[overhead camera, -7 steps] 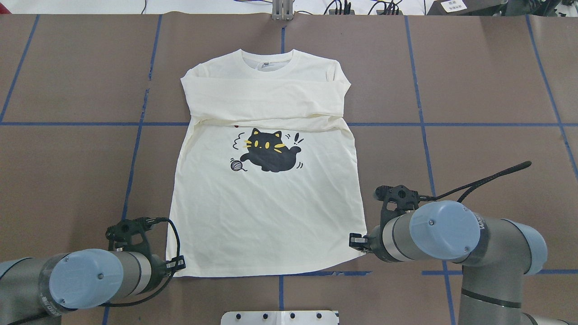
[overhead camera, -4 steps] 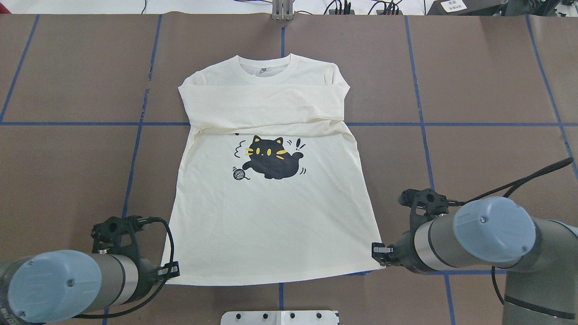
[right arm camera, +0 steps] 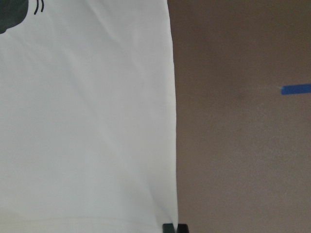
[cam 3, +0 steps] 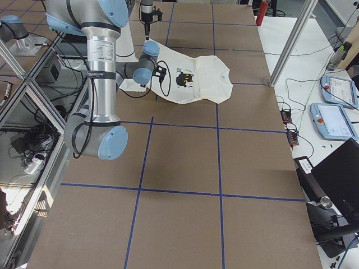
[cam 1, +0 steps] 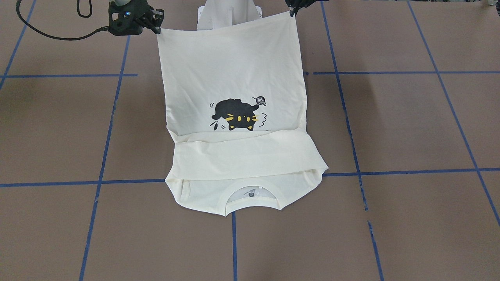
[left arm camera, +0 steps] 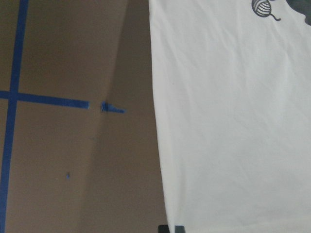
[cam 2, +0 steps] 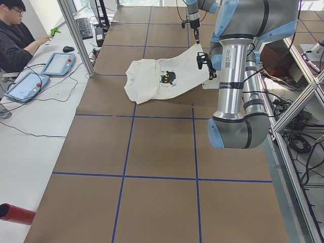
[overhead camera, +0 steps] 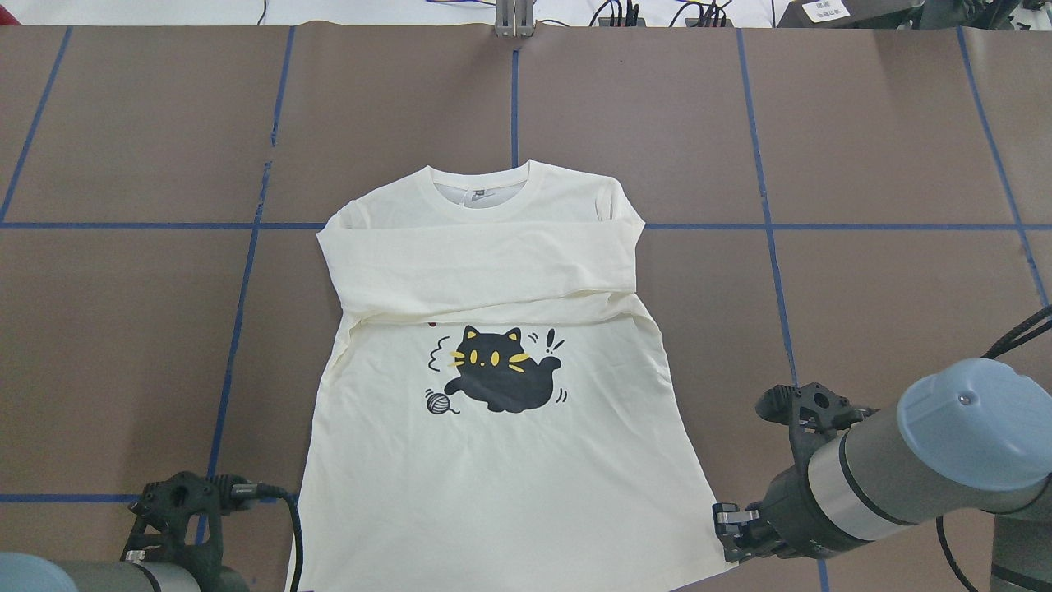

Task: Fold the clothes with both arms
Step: 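Lift the hem with both grippers and fold it toward the collar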

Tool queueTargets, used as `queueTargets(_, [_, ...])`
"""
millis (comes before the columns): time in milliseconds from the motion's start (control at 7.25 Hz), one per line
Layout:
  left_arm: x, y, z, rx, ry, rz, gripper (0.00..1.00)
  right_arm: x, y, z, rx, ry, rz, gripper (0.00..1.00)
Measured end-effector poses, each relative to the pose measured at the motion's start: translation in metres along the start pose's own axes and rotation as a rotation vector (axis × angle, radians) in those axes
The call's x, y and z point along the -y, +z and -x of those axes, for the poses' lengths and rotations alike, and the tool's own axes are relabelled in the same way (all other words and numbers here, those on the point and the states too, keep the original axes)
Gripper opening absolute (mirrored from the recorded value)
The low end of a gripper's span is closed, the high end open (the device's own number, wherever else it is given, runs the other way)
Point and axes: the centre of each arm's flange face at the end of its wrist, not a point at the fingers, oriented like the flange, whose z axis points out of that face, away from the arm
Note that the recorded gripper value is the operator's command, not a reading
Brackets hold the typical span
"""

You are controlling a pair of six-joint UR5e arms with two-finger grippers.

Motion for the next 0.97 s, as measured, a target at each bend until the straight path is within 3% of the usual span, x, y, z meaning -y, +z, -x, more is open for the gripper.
queueTargets(276, [0.002, -0.005, 0.000, -0.003, 0.011, 0.000, 0.00, 0.021, -0.004, -0.001, 0.004, 0.019, -0.025, 0.00])
queueTargets(551, [0.028, -0.015, 0.000, -0.014, -0.005, -0.045, 0.00, 0.072, -0.018, 0.013, 0.039, 0.028, -0.116, 0.00])
queueTargets(965, [0.119, -0.025, -0.008, -0.014, -0.014, -0.131, 0.00, 0.169, -0.062, 0.033, 0.078, 0.027, -0.277, 0.00])
